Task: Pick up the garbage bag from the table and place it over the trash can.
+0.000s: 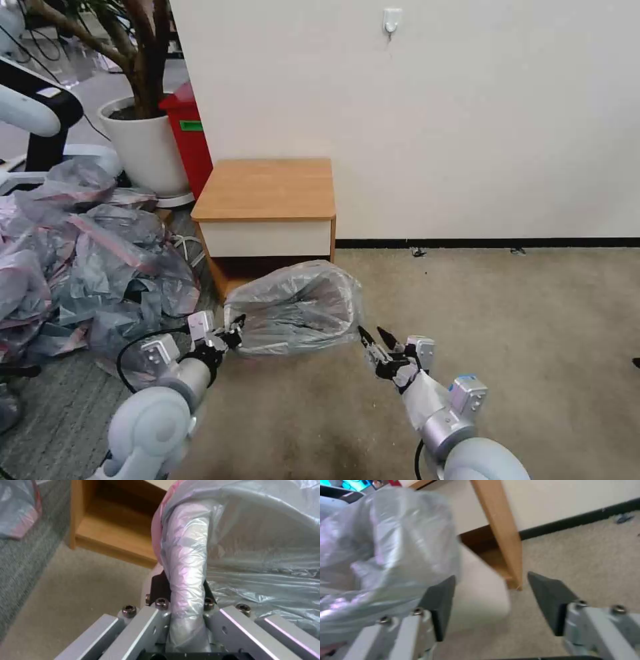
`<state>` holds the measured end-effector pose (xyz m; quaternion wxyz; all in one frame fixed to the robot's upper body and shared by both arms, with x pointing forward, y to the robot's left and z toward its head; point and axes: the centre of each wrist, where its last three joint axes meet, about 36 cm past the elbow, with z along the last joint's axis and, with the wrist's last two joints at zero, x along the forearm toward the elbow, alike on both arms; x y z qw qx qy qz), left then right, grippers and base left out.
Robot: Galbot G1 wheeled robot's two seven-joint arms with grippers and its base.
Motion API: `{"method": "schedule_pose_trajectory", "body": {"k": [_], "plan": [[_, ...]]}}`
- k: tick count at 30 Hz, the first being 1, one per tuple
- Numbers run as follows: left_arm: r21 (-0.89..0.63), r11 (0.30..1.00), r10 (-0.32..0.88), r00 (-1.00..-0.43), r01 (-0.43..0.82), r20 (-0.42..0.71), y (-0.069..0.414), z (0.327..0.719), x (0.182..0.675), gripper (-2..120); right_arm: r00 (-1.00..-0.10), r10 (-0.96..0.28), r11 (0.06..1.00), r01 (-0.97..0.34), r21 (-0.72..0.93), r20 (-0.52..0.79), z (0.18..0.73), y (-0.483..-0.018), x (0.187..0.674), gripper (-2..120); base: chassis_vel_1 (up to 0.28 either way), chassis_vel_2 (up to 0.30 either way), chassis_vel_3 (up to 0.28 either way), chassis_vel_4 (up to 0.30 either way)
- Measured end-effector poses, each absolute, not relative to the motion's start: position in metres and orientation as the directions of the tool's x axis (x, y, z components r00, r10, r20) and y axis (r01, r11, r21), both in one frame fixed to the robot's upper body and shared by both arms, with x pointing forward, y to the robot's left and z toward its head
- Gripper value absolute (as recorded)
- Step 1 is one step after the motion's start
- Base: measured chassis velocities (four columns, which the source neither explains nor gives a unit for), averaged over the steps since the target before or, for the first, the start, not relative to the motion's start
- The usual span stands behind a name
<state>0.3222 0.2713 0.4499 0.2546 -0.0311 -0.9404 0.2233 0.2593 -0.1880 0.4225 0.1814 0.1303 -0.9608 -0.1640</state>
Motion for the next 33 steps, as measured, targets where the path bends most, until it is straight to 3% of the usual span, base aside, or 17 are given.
{"method": "schedule_pose_trajectory", "body": {"k": [8, 10, 15, 23, 33], "plan": [[-0.414, 0.910, 0.187, -0.870, -0.022, 0.456, 0.290, 0.448, 0.328, 3, -0.898, -0.412, 0.853, -0.320, 0.411, 0.155, 0.403, -0.216, 0.273, 88, 0.000, 0.000, 0.000, 0.000], [-0.417, 0.909, 0.196, -0.870, -0.012, 0.453, 0.296, 0.446, 0.330, 3, -0.874, -0.475, 0.789, -0.373, 0.488, 0.101, 0.398, -0.226, 0.281, 99, 0.000, 0.000, 0.000, 0.000], [-0.445, 0.893, 0.266, -0.876, 0.067, 0.402, 0.312, 0.439, 0.333, 3, -0.782, -0.623, 0.619, -0.481, 0.620, 0.016, 0.390, -0.249, 0.302, 110, 0.000, 0.000, 0.000, 0.000], [-0.454, 0.861, 0.388, -0.874, 0.230, 0.293, 0.335, 0.427, 0.328, 3, -0.655, -0.754, 0.465, -0.588, 0.662, -0.053, 0.370, -0.275, 0.340, 114, 0.000, 0.000, 0.000, 0.000], [-0.418, 0.873, 0.387, -0.877, 0.250, 0.283, 0.340, 0.423, 0.324, 3, -0.580, -0.812, 0.396, -0.633, 0.665, -0.069, 0.363, -0.274, 0.349, 106, 0.000, 0.000, 0.000, 0.000]]}}
